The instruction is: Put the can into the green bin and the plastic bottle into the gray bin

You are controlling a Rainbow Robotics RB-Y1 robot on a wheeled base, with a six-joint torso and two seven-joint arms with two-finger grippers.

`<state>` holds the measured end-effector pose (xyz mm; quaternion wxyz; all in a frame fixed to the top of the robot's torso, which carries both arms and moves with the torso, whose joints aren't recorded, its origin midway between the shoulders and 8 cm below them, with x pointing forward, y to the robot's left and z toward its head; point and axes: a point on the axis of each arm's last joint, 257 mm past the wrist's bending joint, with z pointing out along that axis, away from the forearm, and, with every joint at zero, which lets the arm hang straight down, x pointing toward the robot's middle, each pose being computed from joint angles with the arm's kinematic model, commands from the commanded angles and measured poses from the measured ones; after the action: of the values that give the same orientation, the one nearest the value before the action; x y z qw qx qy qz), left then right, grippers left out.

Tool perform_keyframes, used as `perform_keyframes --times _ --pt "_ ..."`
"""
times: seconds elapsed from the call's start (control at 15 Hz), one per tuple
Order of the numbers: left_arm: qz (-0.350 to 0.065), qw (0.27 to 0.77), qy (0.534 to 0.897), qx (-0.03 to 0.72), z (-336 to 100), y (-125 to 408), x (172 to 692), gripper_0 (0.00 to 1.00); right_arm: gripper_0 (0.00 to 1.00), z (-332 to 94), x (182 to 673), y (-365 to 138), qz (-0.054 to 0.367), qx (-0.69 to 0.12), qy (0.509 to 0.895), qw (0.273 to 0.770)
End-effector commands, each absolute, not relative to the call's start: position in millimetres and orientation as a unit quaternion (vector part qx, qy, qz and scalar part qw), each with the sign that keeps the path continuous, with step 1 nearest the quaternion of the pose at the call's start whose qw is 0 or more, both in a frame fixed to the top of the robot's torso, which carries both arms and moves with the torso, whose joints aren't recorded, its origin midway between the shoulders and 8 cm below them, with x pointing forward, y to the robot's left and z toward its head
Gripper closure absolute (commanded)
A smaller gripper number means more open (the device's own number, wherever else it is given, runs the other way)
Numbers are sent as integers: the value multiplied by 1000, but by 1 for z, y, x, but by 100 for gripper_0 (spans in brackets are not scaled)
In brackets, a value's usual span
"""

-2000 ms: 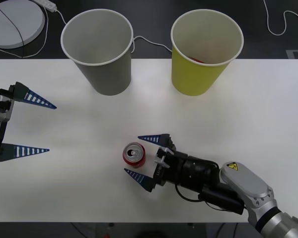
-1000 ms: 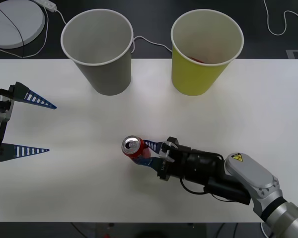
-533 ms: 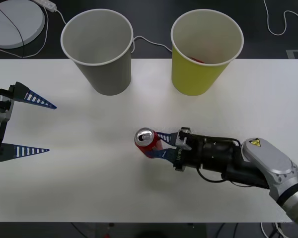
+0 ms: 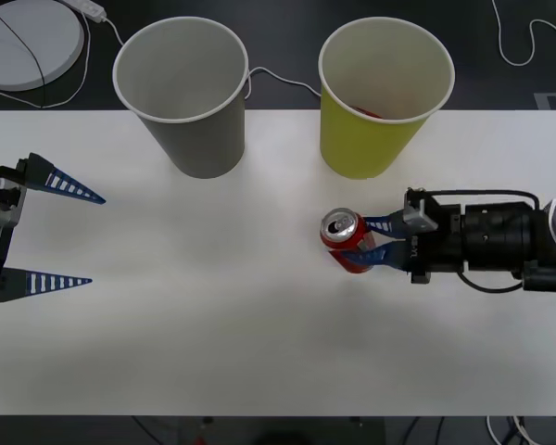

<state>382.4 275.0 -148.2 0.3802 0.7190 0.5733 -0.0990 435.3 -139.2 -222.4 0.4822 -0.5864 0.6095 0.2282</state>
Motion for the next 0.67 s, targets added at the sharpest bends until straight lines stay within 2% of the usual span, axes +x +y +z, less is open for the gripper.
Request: perform_keyframes --times 0.07,0.67 --pt "-99 380 573 719 -148 275 382 0 100 -197 432 -169 213 -581 642 452" --pt "-99 380 573 719 -148 275 382 0 100 -131 424 -221 200 -495 747 397"
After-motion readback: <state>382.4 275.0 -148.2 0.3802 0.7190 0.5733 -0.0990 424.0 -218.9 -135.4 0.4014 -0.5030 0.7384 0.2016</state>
